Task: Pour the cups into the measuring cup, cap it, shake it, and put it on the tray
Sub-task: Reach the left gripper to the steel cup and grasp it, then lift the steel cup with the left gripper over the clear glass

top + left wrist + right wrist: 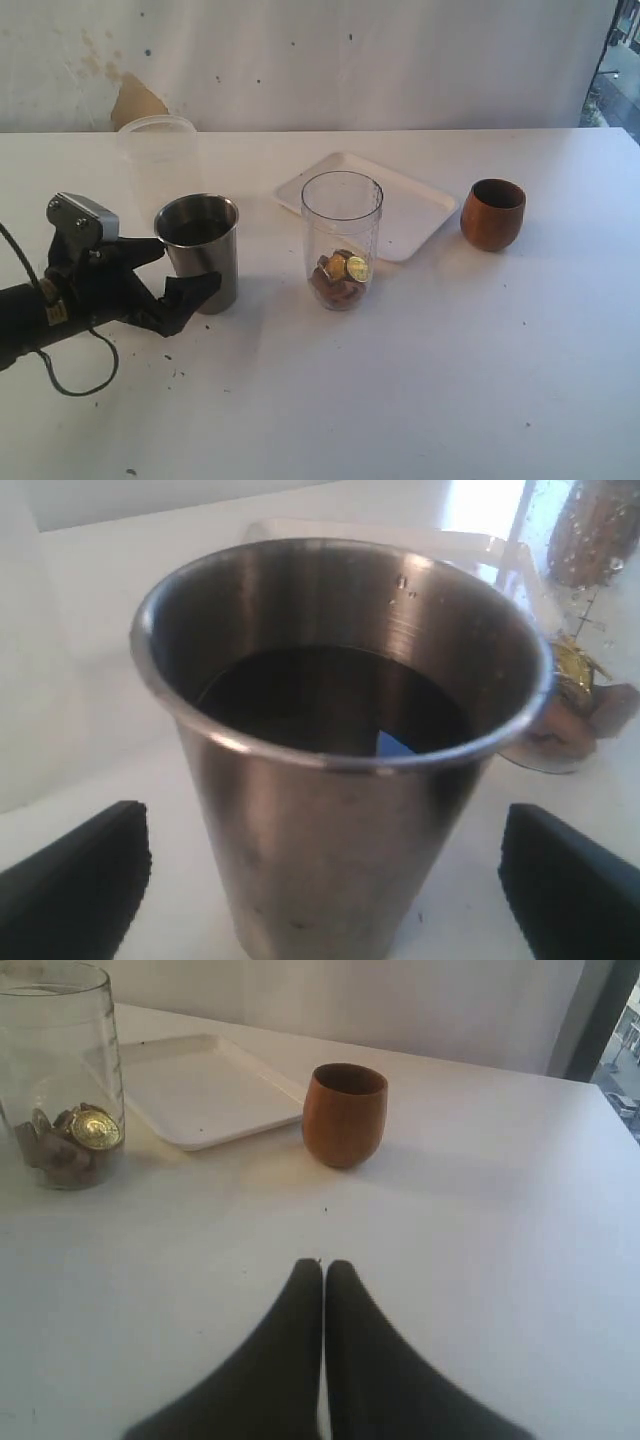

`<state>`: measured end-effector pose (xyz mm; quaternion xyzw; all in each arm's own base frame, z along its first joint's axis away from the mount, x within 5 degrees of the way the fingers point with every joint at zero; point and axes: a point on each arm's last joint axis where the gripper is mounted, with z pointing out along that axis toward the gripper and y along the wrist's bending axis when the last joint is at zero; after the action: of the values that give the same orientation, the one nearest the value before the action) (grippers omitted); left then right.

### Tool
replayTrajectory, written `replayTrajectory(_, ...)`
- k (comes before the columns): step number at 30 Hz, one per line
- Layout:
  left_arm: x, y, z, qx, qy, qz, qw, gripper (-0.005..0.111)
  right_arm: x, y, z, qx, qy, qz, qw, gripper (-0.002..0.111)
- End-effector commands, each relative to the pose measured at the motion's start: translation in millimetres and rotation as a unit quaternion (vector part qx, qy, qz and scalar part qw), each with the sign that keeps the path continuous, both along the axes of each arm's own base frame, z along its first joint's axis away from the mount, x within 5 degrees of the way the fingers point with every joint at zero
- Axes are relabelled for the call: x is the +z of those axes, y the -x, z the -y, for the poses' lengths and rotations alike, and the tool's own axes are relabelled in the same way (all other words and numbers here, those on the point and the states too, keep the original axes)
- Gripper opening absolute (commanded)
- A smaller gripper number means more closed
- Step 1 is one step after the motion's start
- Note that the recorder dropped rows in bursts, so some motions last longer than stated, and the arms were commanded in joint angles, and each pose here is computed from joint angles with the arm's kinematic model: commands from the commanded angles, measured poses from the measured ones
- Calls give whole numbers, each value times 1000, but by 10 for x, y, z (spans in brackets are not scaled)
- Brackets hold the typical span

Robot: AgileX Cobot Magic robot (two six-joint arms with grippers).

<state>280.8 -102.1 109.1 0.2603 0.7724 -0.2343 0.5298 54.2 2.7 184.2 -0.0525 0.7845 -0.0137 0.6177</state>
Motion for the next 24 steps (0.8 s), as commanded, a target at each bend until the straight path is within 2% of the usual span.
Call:
replayTrajectory(1, -89, -119, 64, -17, 1, 4, 1000, 89, 8, 1, -2, 1, -2, 7, 1000, 1)
replayTrajectory(10, -174, -379, 150, -43, -5, 25, 999, 89, 8, 1, -2, 1, -2, 7, 1000, 1)
replayTrajectory(17, -184, -438, 190, -62, -2, 39, 997, 87, 8, 1, -2, 1, -2, 7, 1000, 1)
replayTrajectory(19, -175, -438, 194, -63, 1, 43, 997, 78, 8, 1, -2, 1, -2, 7, 1000, 1)
replayTrajectory(21, -160, -438, 199, -65, 8, 49, 997, 63, 8, 1, -2, 1, -2, 7, 1000, 1)
replayTrajectory(22, -151, -438, 202, -66, 12, 52, 996, 53, 8, 1, -2, 1, -2, 7, 1000, 1)
replayTrajectory(23, -134, -438, 208, -67, 19, 59, 996, 34, 8, 1, -2, 1, -2, 7, 1000, 1)
replayTrajectory(24, -130, -438, 209, -67, 22, 59, 996, 23, 8, 1, -2, 1, -2, 7, 1000, 1)
